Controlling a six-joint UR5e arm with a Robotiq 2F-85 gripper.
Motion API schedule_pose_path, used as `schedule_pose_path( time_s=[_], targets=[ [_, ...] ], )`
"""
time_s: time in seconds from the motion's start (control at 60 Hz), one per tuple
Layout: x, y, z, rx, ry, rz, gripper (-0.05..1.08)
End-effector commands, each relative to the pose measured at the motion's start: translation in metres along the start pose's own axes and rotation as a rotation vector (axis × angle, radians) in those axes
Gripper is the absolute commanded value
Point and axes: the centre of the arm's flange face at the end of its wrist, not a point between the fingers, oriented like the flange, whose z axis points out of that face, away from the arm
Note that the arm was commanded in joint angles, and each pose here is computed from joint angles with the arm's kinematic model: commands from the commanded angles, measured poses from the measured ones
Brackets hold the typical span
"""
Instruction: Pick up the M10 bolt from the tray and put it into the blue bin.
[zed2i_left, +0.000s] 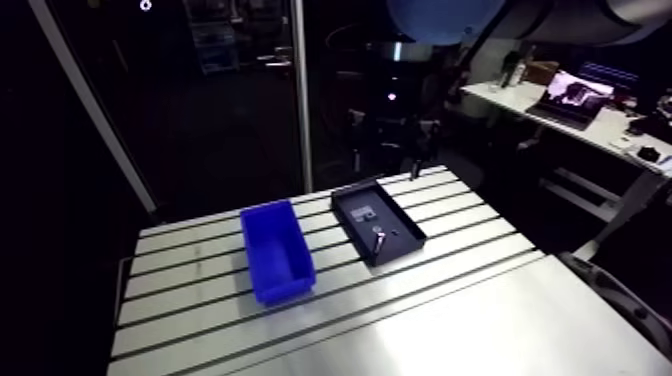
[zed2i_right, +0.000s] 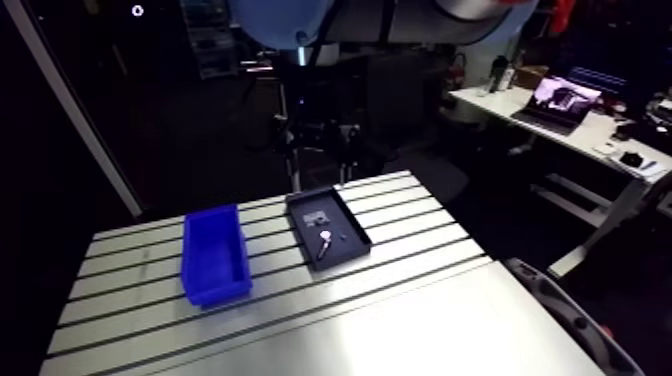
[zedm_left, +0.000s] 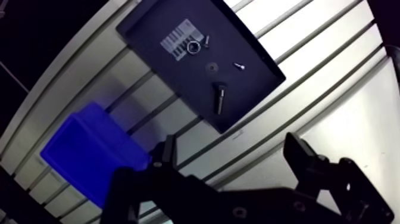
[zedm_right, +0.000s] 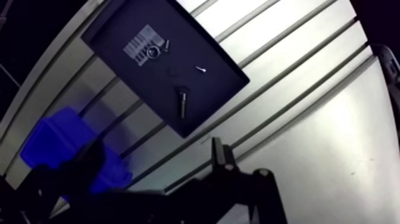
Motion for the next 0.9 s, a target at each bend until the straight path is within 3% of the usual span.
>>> schedule_pose_path(
  time_s=[0.017, 0.133, 0.367, 0.9],
  targets=[
    [0.003, 0.002, 0.026, -0.008, -0.017, 0.005, 0.08],
    [0.003, 0.003, 0.033, -0.007, -0.013, -0.002, 0.23],
    [0.005, 0.01, 0.05, -0.01, -0.021, 0.009, 0.37],
    [0.008, 0.02, 0.09, -0.013, -0.049, 0.025, 0.45]
  ],
)
